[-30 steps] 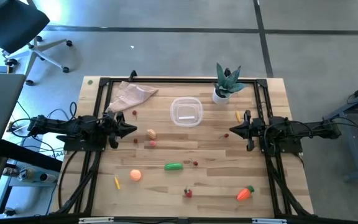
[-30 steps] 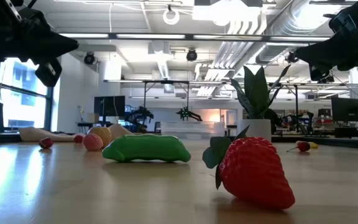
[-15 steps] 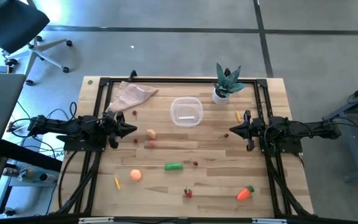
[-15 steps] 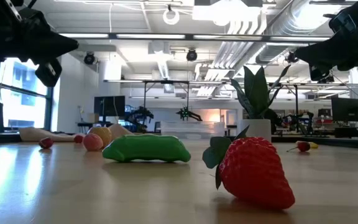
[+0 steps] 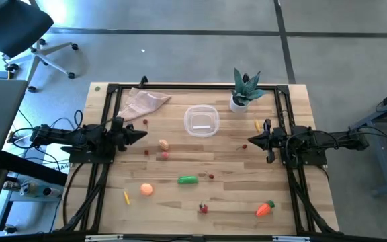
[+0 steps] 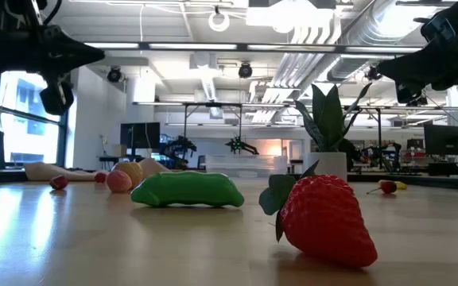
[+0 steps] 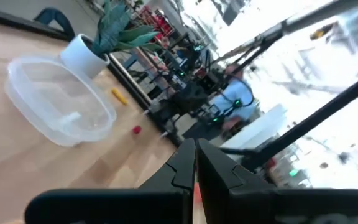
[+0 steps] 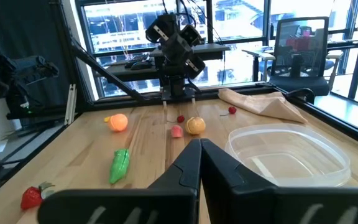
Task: Pick and placing Produce into tupperware
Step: Adjust the transparent bin
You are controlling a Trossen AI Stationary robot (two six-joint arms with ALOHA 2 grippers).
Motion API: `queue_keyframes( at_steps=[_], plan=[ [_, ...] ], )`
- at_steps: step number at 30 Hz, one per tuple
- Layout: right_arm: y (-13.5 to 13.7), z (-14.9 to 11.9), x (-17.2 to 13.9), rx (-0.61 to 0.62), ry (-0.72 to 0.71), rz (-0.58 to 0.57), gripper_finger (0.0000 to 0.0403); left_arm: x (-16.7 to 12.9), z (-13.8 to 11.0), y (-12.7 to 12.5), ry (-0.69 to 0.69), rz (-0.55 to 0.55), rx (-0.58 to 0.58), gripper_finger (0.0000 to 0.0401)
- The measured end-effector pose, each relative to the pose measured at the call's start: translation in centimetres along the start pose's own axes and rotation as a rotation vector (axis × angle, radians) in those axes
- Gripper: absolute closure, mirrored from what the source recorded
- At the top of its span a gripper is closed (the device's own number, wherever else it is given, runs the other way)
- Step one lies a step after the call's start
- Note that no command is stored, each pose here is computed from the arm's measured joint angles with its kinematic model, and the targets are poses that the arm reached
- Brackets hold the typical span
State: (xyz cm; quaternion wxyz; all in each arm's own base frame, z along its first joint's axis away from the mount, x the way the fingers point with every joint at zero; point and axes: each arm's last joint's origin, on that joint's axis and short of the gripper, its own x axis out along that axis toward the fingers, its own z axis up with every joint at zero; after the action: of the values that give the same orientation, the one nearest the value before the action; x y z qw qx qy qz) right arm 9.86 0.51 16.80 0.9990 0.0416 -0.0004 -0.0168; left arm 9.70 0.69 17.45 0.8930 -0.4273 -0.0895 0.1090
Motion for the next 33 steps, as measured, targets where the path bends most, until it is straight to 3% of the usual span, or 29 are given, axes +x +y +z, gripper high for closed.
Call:
queue_keyframes(
  at_steps=[4,9,15,27,33],
  plan=[
    [0.0,0.0,0.0,0.119,-0.004,0.000,0.0403,0.0,0.2,-0.2,-0.027,-0.019,-0.044,0.0396],
    [0.0,0.6,0.0,0.398,-0.064,0.017,0.0403,-0.1,1.2,-1.3,-0.123,-0.122,-0.081,0.0396],
    [0.1,2.0,-0.2,0.670,-0.198,0.062,0.0403,-0.8,2.7,-2.9,-0.271,-0.300,0.001,0.0396],
    [0.1,3.5,-0.7,0.655,-0.364,0.110,0.0403,-2.9,5.4,-5.6,-0.561,-0.542,0.274,0.0396],
    [0.1,3.7,-0.7,0.655,-0.382,0.114,0.0403,-3.8,8.6,-9.5,-0.572,-0.545,0.443,0.0396]
  ],
)
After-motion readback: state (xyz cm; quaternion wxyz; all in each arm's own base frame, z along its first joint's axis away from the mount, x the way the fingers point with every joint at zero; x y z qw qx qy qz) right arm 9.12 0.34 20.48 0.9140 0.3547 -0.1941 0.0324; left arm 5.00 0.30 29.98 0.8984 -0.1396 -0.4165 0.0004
